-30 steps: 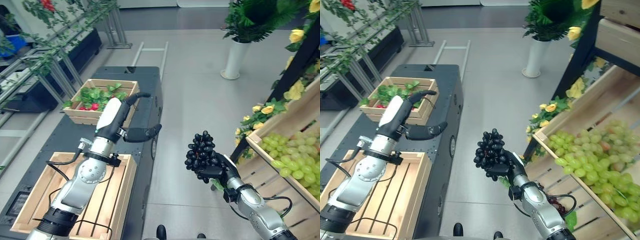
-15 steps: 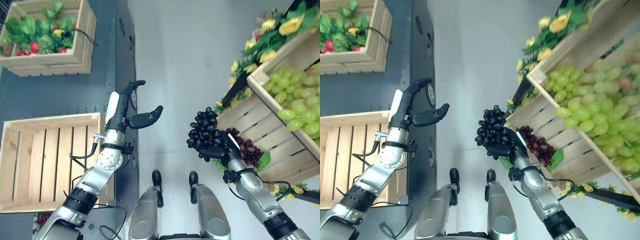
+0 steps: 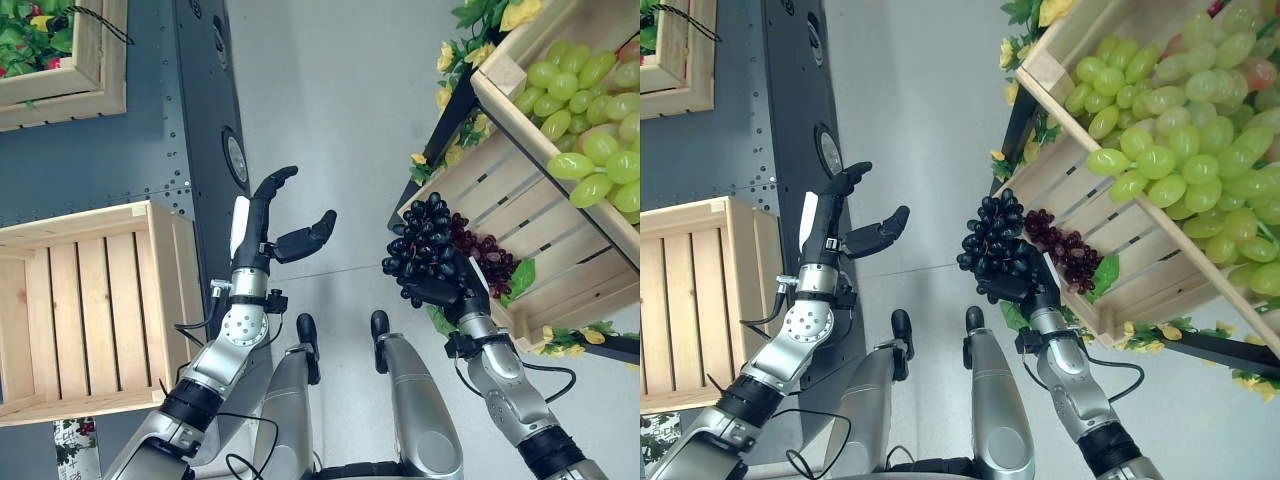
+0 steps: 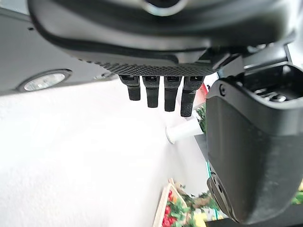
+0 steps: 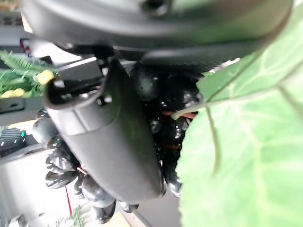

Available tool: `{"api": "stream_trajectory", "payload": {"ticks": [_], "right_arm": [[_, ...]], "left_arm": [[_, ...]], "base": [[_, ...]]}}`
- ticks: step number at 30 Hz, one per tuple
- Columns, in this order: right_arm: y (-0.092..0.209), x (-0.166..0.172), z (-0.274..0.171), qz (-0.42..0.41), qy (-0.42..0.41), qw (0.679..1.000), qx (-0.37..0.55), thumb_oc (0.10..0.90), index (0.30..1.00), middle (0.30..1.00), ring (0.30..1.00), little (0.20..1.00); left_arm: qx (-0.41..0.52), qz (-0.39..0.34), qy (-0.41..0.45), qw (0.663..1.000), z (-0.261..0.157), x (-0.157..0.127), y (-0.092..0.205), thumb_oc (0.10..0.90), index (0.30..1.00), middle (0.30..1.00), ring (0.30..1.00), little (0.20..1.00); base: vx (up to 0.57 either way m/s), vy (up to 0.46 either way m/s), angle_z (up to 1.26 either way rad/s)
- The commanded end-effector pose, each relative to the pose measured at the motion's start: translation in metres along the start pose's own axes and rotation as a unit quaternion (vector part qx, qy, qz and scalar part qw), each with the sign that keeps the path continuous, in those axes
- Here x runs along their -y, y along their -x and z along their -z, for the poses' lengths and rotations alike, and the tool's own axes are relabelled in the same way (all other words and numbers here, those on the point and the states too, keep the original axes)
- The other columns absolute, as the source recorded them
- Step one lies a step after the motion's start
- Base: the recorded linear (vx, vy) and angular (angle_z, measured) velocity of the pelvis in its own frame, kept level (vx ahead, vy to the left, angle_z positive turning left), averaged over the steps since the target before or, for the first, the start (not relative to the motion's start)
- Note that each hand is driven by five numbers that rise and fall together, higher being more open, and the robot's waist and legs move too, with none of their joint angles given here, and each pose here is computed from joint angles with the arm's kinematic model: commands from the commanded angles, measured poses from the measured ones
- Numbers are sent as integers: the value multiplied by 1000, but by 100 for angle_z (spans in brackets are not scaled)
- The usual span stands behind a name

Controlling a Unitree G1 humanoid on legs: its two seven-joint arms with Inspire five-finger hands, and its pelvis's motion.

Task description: Pick up the fruits from the basket on one side to the basket on the other side

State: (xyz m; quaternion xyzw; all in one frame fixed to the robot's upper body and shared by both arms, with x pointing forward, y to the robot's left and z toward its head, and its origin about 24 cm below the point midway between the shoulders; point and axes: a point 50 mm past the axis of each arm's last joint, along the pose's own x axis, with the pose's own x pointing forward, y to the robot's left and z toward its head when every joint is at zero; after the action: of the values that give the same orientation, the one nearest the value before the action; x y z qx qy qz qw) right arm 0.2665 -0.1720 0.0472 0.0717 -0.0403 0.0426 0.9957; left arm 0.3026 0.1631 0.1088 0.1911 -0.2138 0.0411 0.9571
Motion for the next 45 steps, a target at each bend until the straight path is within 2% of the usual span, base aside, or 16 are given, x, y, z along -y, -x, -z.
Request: {"api": "stream_trajectory", "payload": {"ticks": [1, 8, 10, 12, 14, 24, 27, 31, 38, 40, 41, 45], "right_arm": [[-9, -11, -65, -6, -53, 979, 198, 400, 300, 300, 300, 300], [-13, 6, -57, 75, -127, 970, 192, 400, 300, 300, 300, 300], [-18, 20, -58, 118, -155, 961, 194, 400, 300, 300, 300, 300], [-20, 26, -57, 128, -178, 957, 190, 400, 300, 300, 300, 300], [-28, 48, -56, 179, -227, 939, 186, 400, 300, 300, 300, 300], [-44, 89, -73, 286, -244, 905, 199, 400, 300, 300, 300, 300], [-42, 110, -80, 319, -281, 878, 221, 400, 300, 300, 300, 300], [-41, 122, -85, 345, -299, 860, 229, 400, 300, 300, 300, 300], [-40, 135, -93, 378, -266, 857, 228, 400, 300, 300, 300, 300], [-38, 141, -95, 408, -233, 855, 219, 800, 900, 900, 900, 900], [-35, 146, -98, 442, -214, 843, 220, 800, 900, 900, 900, 900], [-34, 147, -111, 504, -90, 830, 222, 800, 900, 900, 900, 900]], "left_arm": [[159, -21, 42, 986, -55, -2, -18, 800, 900, 900, 900, 900], [165, -28, 38, 985, -57, -4, -19, 800, 900, 900, 900, 900], [161, -28, 42, 986, -56, -6, -22, 800, 900, 900, 900, 900], [159, -26, 41, 986, -56, -6, -23, 800, 900, 900, 900, 900], [151, -15, 32, 988, -53, -5, -25, 800, 900, 900, 900, 900], [141, 17, 26, 990, -56, -10, -38, 800, 900, 900, 900, 900], [143, 32, 19, 989, -58, -9, -40, 800, 900, 900, 900, 900], [140, 41, 14, 989, -58, -10, -43, 800, 900, 900, 900, 900], [141, 62, 5, 988, -60, -9, -46, 800, 900, 900, 900, 900], [146, 66, -3, 987, -61, -8, -46, 800, 900, 900, 900, 900], [146, 66, -5, 987, -62, -8, -46, 800, 900, 900, 900, 900], [143, 66, -5, 987, -63, -8, -48, 800, 900, 900, 900, 900]], "base": [[34, -33, -4], [54, -41, -3], [45, -43, -1], [39, -42, 0], [61, -72, 2], [49, -65, 7], [23, -56, 2], [22, -39, 9], [8, -25, 4], [0, 0, 0], [0, 0, 0], [-9, -6, 2]]}}
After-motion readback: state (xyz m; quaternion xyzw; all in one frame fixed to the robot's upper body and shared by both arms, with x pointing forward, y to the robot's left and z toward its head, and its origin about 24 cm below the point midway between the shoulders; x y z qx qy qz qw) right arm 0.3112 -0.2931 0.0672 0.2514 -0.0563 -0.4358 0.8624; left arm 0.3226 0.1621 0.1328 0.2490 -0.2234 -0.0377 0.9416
